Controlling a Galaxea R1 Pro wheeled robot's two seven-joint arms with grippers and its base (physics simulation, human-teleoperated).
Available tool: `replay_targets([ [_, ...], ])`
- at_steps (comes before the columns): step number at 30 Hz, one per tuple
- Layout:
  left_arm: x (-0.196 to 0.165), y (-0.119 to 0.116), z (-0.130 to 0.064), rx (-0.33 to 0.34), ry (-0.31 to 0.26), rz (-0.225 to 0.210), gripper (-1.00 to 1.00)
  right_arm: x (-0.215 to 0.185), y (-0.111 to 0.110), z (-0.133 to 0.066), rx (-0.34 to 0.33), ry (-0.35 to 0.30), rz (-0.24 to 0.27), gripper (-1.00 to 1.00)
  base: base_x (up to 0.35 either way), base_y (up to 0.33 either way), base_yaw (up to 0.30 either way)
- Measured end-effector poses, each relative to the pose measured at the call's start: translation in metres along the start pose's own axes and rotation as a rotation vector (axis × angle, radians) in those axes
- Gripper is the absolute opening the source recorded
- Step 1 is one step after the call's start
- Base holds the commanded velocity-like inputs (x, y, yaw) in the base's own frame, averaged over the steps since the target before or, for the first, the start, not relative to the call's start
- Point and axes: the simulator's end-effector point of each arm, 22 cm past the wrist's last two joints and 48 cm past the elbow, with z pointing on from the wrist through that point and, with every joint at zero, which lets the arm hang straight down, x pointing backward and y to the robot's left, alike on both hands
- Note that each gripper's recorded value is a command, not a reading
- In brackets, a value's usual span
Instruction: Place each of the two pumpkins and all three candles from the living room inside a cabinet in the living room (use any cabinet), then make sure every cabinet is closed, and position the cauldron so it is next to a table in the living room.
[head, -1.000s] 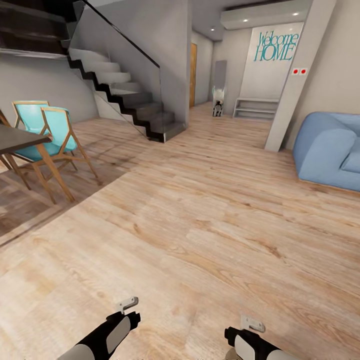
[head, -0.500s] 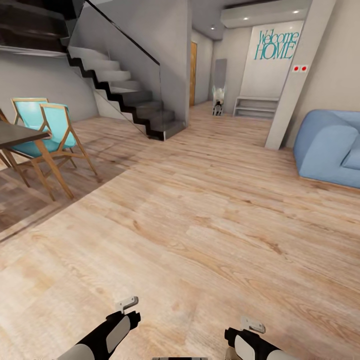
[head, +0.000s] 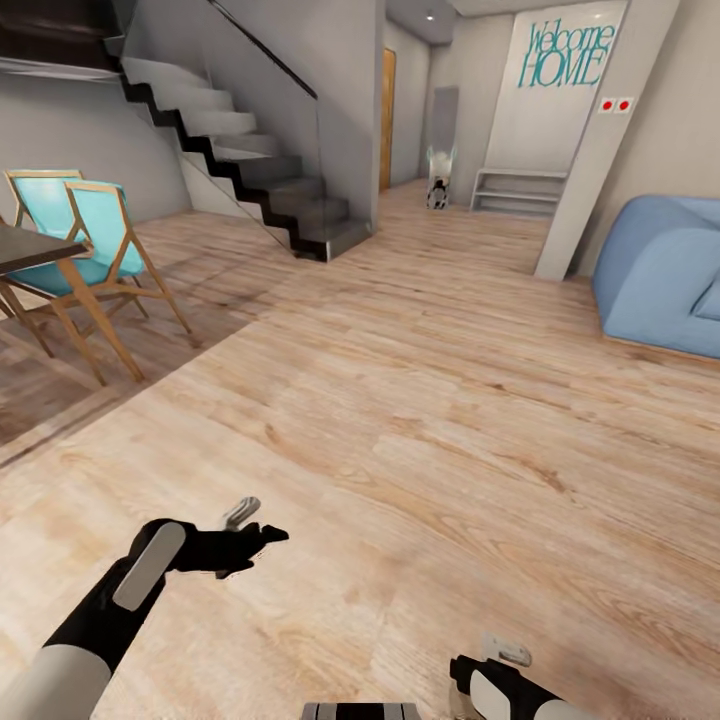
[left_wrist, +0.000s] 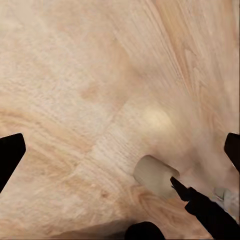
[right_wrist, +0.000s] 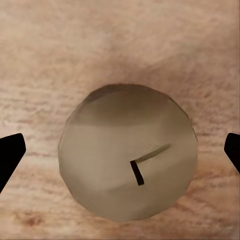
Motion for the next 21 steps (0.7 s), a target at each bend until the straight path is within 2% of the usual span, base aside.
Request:
replay_targets([
  [1,0.0,-0.003,-0.001,0.014,0.001,-0.004,1.0,0.0,0.0,0.0,0.0,0.0,0.0,1.0,0.0,0.0,0.0],
  [2,0.0,-0.016,-0.003,0.06,0.006,-0.019,1.0,0.0,-0.001,0.0,0.002,-0.001,0.0,1.0,0.0,0.0,0.0],
  [5,0.007,-0.027,0.0,0.086,0.024,-0.014,1.0,-0.001,0.0,0.0,-0.003,-0.002,-0.001,1.0,0.0,0.0,0.0],
  [15,0.016,-0.014,0.014,0.072,0.059,-0.031,1.0,0.013,-0.001,0.011,0.0,0.024,-0.009,1.0,0.0,0.0,0.0],
  [21,0.017,-0.015,0.015,0.075,0.062,-0.032,1.0,0.012,-0.002,0.011,0.0,0.019,-0.01,1.0,0.0,0.0,0.0],
])
